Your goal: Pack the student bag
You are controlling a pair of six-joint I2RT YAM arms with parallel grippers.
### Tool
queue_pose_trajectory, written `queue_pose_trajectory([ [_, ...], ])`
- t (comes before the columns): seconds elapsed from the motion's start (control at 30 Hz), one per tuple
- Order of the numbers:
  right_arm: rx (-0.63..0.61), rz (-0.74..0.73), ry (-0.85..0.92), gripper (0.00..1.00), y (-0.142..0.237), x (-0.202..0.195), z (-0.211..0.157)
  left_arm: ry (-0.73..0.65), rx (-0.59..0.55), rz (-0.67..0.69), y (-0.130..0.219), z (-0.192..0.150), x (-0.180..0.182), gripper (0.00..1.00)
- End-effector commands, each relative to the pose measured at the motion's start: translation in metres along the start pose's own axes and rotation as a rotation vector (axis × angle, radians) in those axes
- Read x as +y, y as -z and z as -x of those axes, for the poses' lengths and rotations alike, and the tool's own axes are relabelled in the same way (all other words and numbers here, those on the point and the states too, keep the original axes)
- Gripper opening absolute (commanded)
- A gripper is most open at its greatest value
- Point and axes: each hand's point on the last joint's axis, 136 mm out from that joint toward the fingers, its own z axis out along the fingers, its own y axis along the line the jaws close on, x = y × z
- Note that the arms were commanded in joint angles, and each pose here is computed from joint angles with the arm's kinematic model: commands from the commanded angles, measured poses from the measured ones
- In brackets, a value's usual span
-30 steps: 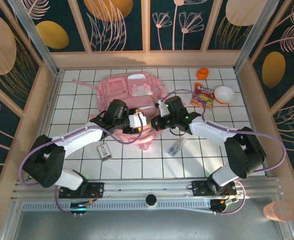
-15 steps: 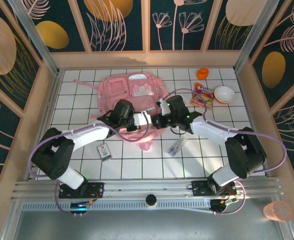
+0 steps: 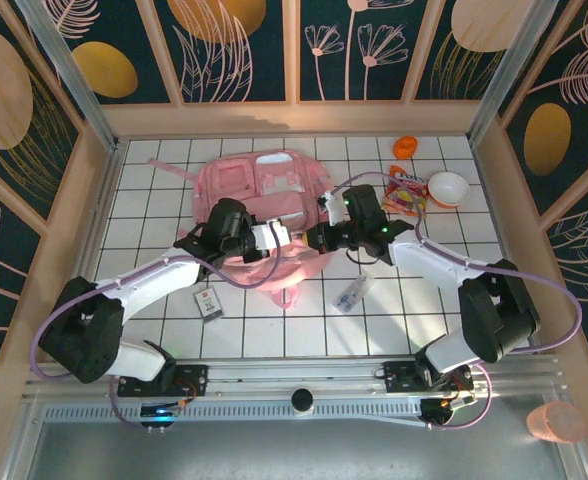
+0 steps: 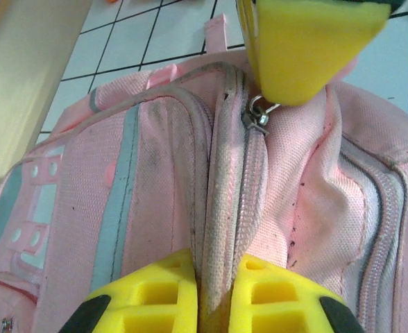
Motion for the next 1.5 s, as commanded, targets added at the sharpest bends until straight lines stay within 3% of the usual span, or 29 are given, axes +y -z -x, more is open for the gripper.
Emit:
queue_pose_trajectory([
  [0.0,-0.028,-0.305,-0.083,0.00,0.027,-0.067,0.003,0.037,0.035,0.066,0.018,-0.008,0.020,0.00],
  [0.13,-0.016,-0.264,-0.062,0.00,0.026,-0.044,0.004,0.049,0.089,0.045,0.012,-0.017,0.019,0.00],
  [0.3,-0.015,-0.351,-0.131,0.00,0.042,-0.073,-0.005,0.045,0.006,0.034,0.020,-0.003,0.014,0.00],
  [0.57,-0.029,-0.361,-0.124,0.00,0.047,-0.083,0.011,0.082,0.079,0.053,0.018,-0.015,0.020,0.00],
  [0.63,-0.025,-0.325,-0.116,0.00,0.044,-0.078,0.012,0.088,0.053,0.041,0.018,-0.010,0.019,0.00],
  [0.77,-0.022,-0.104,-0.041,0.01,0.032,-0.034,0.012,0.095,-0.041,-0.014,0.020,0.008,0.011,0.00],
  [0.8,-0.022,-0.063,-0.017,0.10,0.028,-0.023,0.010,0.100,-0.066,-0.024,0.021,0.012,0.009,0.07],
  [0.87,-0.030,-0.028,0.005,0.29,0.024,-0.012,0.010,0.112,-0.107,-0.036,0.023,0.020,0.007,0.37],
  [0.9,-0.030,-0.024,-0.004,0.34,0.022,-0.012,0.009,0.121,-0.125,-0.038,0.024,0.024,0.008,0.51],
  [0.97,-0.031,-0.040,-0.016,0.37,0.020,-0.016,0.011,0.150,-0.140,-0.033,0.024,0.029,0.012,0.64],
  [1.07,-0.034,-0.043,-0.014,0.39,0.019,-0.016,0.013,0.166,-0.118,-0.039,0.021,0.030,0.017,0.72],
  [1.47,-0.160,-0.079,0.090,0.42,0.041,-0.008,0.018,0.017,0.138,-0.111,-0.002,-0.021,0.005,0.83],
])
